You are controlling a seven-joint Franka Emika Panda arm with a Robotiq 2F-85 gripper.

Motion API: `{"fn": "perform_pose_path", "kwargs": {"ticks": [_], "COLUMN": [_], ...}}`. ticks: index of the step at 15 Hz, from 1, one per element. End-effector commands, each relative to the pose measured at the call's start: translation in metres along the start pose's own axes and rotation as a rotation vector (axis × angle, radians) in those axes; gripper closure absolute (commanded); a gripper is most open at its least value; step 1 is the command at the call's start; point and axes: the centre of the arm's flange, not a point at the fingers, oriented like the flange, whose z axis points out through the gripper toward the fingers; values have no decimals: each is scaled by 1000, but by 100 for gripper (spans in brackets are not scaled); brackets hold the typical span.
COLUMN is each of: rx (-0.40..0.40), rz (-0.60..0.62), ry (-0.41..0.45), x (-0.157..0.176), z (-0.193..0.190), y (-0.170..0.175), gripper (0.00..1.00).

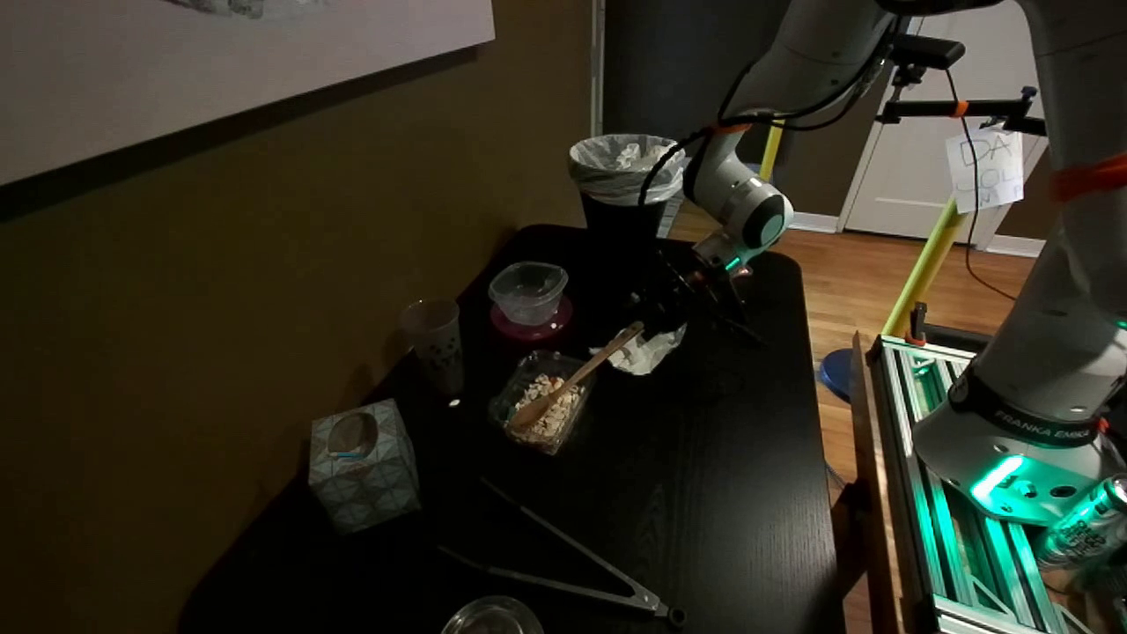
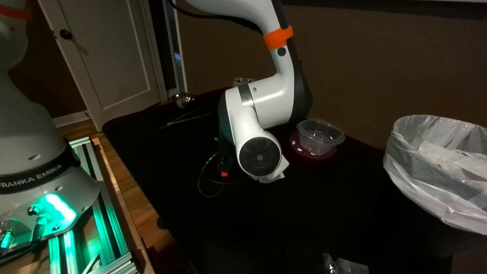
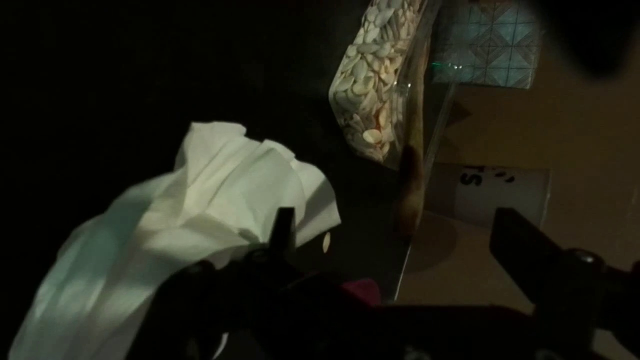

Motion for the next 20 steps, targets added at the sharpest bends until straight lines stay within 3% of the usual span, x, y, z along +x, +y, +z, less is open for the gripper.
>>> {"fn": "perform_pose_path", "kwargs": {"ticks": [1, 7, 20], "rx": [-2, 52, 92], "rz": [36, 77, 71], "ry": [-7, -86, -119], "x": [-5, -9, -5], "z": [13, 26, 31], "y": [2, -4, -17], "gripper": [0, 0, 0]}}
